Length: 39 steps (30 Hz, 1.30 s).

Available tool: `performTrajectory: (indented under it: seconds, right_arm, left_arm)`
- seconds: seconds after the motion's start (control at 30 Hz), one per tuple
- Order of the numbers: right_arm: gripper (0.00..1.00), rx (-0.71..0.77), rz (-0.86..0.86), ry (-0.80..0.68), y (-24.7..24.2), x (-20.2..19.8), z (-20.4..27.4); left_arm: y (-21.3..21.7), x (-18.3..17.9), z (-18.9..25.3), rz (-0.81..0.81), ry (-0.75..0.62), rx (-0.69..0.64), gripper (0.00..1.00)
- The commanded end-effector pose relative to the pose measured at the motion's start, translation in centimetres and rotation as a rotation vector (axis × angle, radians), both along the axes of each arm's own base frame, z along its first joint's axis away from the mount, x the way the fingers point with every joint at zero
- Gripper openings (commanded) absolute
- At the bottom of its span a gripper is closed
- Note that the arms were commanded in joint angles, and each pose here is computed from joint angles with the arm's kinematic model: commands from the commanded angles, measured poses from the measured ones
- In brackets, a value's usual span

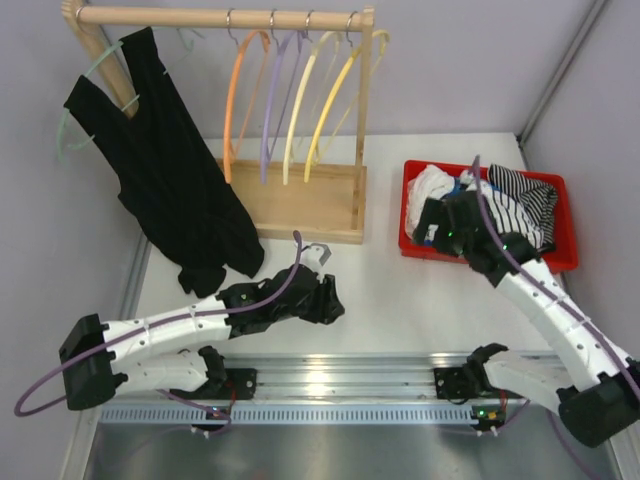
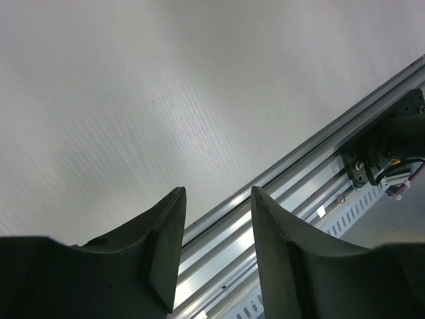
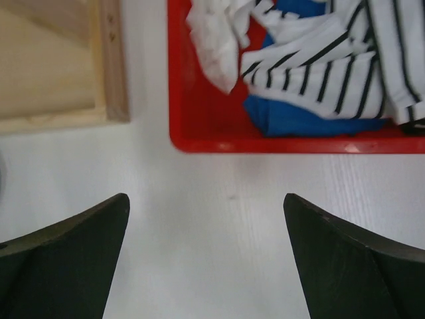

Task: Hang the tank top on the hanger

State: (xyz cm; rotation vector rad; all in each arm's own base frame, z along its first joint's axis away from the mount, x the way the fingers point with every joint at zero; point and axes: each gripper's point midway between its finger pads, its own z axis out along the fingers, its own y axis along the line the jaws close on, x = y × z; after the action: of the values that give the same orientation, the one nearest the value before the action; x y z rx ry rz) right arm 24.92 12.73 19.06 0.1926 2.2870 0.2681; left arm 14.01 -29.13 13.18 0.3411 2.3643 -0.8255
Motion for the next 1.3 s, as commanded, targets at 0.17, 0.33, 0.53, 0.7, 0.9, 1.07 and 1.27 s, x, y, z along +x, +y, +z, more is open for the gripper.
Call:
performTrajectory:
  seconds: [0.17,0.33,0.53,0.7,0.9,1.07,1.27]
  right_arm:
    - [1.0,-0.005,-0.285,0.024,-10.6,9.0,3.2]
    - [0.98,-0.019,-0.445,0.093,-16.7,11.2,1.3]
    - [0.96,-0.044,-0.578,0.224,-21.6,10.5,-5.1]
    - [0.94,-0.049,-0.617,0.307,-22.2,10.0,-8.7]
    - [0.79,-0.011,-0.613,0.315,-21.8,10.6,-10.1]
    - [0.25,0.009,-0.593,0.254,-21.4,11.1,-7.9]
    - [0.0,0.07,-0.52,0.08,-20.1,12.1,0.1]
  left_arm:
    - [-1.1,0.3,2.0,-0.034,-0.046,-0.051,0.49]
    - [-1.2,0.2,2.3,-0.04,-0.049,-0.062,0.49]
    - [-1.0,0.0,2.3,-0.043,-0.051,-0.073,0.49]
    - [-1.0,-0.1,1.8,-0.045,-0.047,-0.079,0.49]
    - [-0.8,0.0,1.8,-0.04,-0.054,-0.073,0.49]
    - [-0.7,0.2,1.9,-0.031,-0.059,-0.07,0.49]
    - [-1.0,0.4,2.9,-0.027,-0.071,-0.085,0.49]
